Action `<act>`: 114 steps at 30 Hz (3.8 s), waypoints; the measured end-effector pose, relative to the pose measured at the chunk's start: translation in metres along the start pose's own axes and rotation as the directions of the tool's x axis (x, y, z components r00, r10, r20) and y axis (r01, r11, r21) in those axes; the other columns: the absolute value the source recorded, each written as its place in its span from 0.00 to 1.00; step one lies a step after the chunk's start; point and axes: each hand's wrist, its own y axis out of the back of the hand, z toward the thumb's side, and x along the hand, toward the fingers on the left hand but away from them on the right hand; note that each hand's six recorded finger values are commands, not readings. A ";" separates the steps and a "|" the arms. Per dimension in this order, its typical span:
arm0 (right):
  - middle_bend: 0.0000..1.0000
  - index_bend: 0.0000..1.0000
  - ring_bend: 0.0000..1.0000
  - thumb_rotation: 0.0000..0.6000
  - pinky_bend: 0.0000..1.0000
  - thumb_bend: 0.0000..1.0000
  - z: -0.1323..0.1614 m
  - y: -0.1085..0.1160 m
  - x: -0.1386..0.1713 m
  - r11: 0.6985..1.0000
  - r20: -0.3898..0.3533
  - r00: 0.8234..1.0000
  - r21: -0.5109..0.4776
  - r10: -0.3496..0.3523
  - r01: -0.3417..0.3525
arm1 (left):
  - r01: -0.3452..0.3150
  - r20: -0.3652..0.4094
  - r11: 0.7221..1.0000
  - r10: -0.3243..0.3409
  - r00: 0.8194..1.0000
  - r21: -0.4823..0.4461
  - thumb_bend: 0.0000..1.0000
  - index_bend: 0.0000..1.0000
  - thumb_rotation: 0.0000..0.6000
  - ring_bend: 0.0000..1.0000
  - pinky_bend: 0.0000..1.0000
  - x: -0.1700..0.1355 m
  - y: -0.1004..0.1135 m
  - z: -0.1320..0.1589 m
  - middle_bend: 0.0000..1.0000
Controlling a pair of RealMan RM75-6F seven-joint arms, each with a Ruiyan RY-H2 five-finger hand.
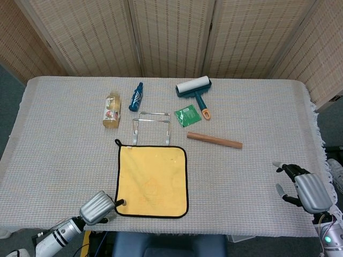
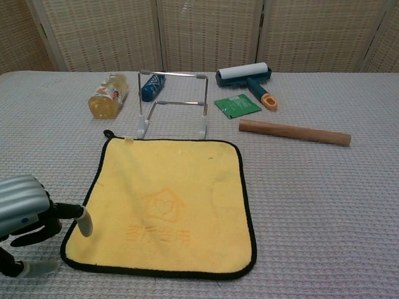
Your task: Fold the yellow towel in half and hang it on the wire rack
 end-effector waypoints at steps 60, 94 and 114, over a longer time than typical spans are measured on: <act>0.87 0.40 0.96 1.00 1.00 0.29 0.134 -0.085 -0.035 0.959 -0.440 0.854 0.069 0.277 -0.275 | -0.057 -0.004 0.996 0.057 0.998 -0.071 0.51 0.58 1.00 0.87 0.93 0.017 -0.004 0.006 0.94; 0.91 0.47 1.00 1.00 1.00 0.26 0.229 -0.195 -0.071 0.893 -0.564 0.693 0.246 0.448 -0.377 | -0.071 -0.015 0.995 0.070 0.997 -0.075 0.51 0.58 1.00 0.87 0.93 0.011 -0.004 0.004 0.94; 0.92 0.57 1.00 1.00 1.00 0.39 0.234 -0.192 -0.080 0.914 -0.564 0.721 0.200 0.402 -0.353 | -0.084 -0.048 0.979 0.076 0.996 -0.186 0.51 0.58 1.00 0.87 0.93 0.009 0.006 -0.003 0.94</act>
